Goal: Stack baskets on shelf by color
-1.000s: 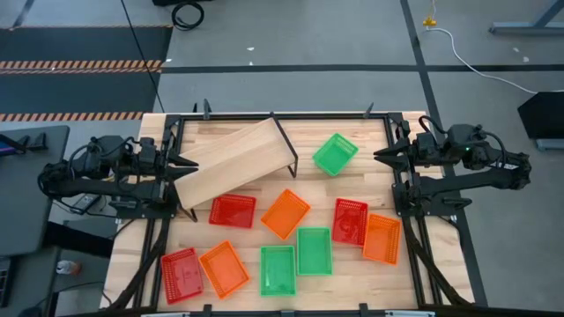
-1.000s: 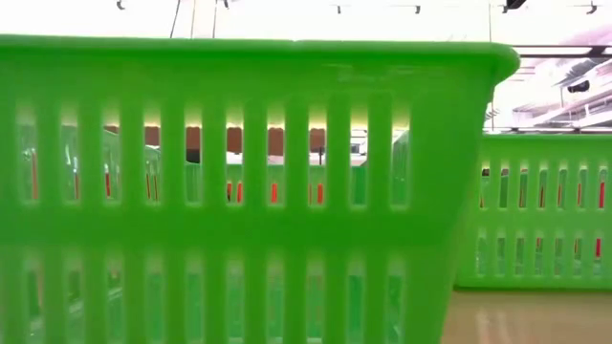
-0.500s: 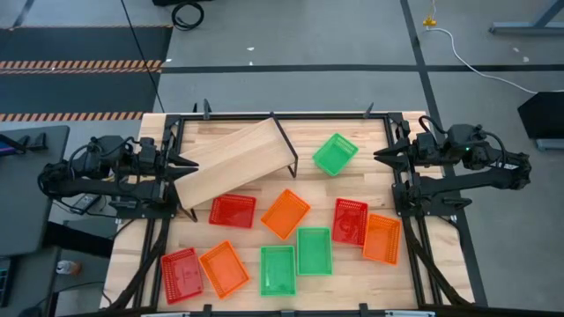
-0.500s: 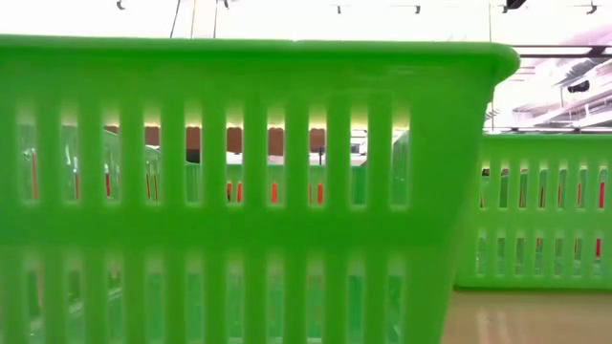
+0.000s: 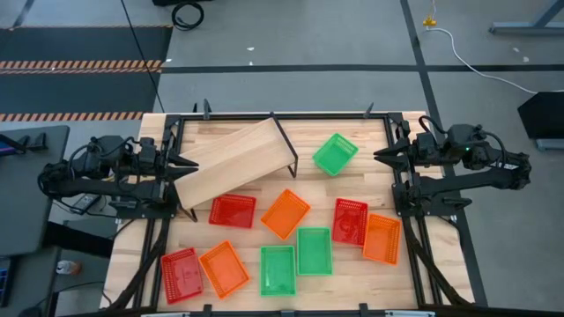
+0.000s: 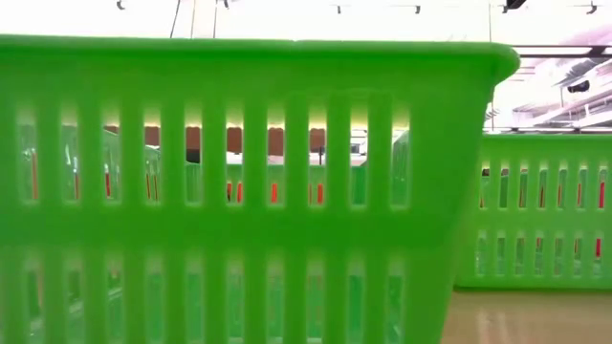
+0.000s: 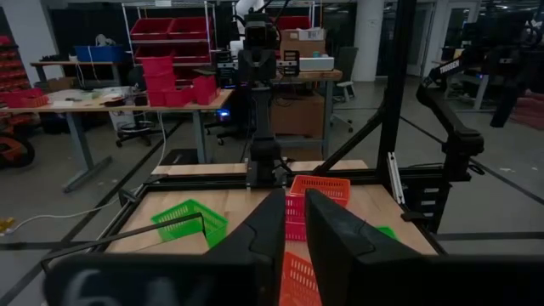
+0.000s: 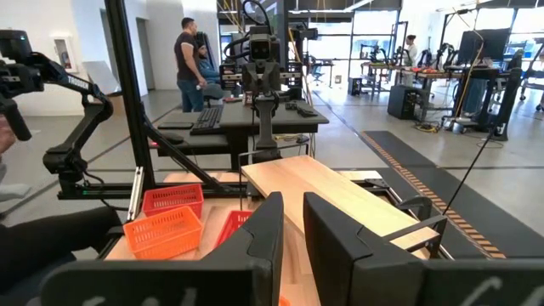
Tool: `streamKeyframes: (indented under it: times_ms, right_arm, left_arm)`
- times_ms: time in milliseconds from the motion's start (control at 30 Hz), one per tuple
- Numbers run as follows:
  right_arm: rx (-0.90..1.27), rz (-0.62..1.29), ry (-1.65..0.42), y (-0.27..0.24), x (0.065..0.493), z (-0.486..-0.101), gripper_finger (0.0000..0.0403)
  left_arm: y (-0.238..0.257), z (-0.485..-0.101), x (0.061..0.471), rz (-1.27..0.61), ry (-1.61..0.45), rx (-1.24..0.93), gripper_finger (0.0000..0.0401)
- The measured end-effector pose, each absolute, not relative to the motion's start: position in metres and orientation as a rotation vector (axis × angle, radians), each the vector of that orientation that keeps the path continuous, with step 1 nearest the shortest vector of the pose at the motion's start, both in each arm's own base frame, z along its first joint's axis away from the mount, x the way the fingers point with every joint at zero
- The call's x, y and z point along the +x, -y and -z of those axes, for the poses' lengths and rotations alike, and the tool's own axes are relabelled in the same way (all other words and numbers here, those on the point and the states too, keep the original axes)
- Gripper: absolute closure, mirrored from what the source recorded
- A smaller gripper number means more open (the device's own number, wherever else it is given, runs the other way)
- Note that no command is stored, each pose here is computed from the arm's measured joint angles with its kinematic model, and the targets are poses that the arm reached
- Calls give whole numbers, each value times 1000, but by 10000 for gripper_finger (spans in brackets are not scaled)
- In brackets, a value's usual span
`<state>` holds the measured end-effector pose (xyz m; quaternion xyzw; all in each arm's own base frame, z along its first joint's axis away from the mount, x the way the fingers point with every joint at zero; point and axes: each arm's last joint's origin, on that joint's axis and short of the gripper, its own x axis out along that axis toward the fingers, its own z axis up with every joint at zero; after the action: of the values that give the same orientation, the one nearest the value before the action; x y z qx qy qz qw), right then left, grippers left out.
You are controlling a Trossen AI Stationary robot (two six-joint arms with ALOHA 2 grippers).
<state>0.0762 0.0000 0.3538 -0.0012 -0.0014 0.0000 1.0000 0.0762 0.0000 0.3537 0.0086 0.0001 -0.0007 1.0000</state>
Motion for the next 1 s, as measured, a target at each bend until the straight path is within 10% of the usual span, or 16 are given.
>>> streamKeyframes:
  times_ms: [1000]
  right_arm:
    - [-3, 0, 388, 0, 69, -390, 347]
  left_arm:
    - [0, -359, 76, 1, 51, 13, 350]
